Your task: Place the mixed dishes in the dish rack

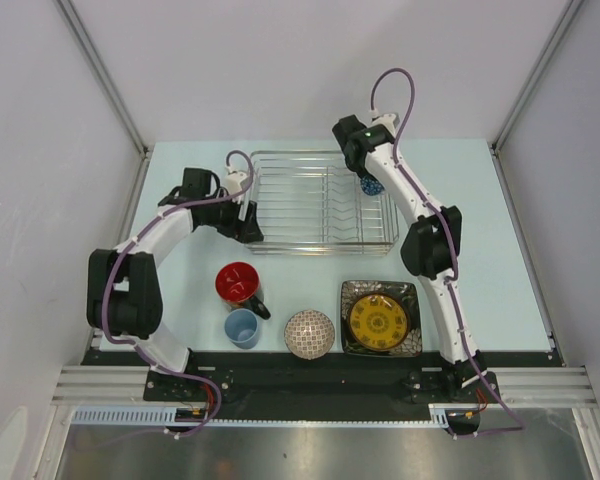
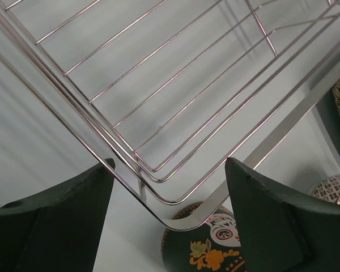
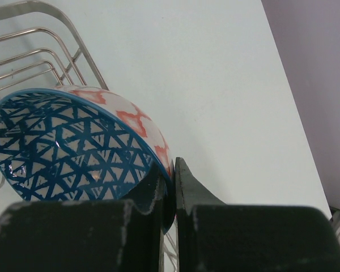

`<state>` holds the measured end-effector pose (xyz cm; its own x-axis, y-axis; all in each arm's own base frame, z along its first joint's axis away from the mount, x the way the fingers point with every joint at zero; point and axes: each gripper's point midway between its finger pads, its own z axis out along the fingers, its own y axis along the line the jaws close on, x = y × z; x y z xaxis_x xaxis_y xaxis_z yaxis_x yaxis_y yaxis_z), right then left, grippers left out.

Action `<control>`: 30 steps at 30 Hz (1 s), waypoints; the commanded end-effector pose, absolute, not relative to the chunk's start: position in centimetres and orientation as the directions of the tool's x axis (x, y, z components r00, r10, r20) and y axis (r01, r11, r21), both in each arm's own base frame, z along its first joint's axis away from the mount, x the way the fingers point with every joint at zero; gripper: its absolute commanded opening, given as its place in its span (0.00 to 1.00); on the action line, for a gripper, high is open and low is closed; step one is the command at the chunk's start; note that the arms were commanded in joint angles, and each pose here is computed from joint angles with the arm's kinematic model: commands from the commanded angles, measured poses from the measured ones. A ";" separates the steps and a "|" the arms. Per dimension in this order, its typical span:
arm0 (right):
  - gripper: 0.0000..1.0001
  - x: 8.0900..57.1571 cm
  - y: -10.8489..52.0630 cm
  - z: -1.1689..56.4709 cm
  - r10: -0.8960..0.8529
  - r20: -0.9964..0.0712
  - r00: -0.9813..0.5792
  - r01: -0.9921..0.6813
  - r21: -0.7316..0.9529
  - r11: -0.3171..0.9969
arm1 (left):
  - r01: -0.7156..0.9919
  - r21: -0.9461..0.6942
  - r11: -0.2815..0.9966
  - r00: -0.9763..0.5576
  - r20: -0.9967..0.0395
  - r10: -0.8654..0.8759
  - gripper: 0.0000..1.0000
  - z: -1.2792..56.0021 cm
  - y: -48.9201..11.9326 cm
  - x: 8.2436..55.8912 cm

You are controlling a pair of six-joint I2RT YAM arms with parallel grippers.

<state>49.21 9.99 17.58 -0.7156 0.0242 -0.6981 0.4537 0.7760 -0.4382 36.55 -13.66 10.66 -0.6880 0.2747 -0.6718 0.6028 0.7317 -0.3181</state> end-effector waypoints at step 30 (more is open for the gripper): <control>0.00 50.4 16.4 19.7 -0.464 -0.624 -0.629 0.509 -0.781 0.361 | 0.649 -0.274 0.710 -0.634 -0.711 0.304 0.83 14.9 -11.2 35.9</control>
<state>50.06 14.25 14.23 -0.7154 -0.4642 -0.5222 0.3199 0.4468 -0.8355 35.34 -11.47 12.65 -0.6884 0.2988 -0.6609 0.6173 0.7197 -0.3177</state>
